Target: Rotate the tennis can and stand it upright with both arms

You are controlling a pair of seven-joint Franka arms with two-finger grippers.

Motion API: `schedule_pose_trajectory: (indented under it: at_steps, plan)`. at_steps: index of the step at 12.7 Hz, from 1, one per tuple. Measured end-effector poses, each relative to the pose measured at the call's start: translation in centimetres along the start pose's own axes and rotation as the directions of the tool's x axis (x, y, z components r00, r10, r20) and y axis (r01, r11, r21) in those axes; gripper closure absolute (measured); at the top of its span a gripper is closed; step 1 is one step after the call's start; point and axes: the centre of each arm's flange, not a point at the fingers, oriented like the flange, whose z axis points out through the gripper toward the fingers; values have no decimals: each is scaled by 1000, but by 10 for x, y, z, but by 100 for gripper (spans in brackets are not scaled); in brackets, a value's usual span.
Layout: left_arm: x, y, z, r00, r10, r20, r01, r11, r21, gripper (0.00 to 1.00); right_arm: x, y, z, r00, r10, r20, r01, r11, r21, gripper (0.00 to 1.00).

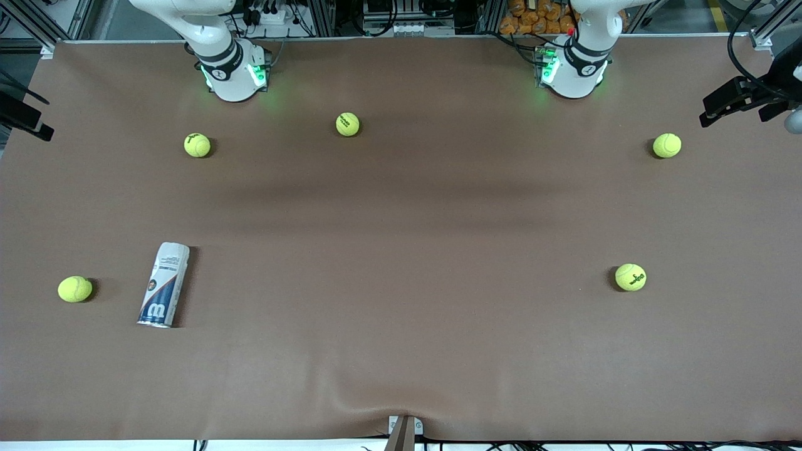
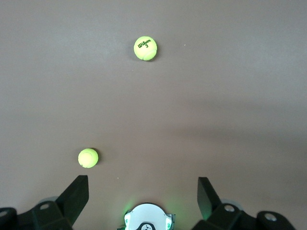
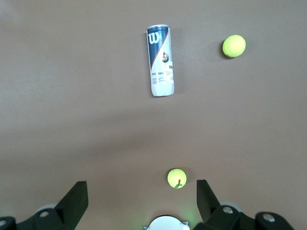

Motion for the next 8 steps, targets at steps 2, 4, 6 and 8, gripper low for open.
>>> schedule_pose_trajectory:
  at_steps: [2, 4, 6, 8]
  plan:
    - [0, 0, 0, 1000, 1, 1, -1, 1000, 0, 0, 0, -2, 0, 1000, -4, 0, 4, 1000, 1, 0]
    - [0, 2, 1, 1000, 3, 1, -3, 1000, 0, 0, -1, -12, 1, 1000, -22, 2, 22, 1000, 0, 0]
    - [1, 2, 1, 1000, 4, 3, -4, 1000, 0, 0, -2, -23, 1, 999, -43, 3, 43, 999, -1, 0]
    - [3, 2, 4, 1000, 5, 8, -5, 1000, -1, 0, -1, -30, 4, 998, -57, 8, 57, 998, 3, 0]
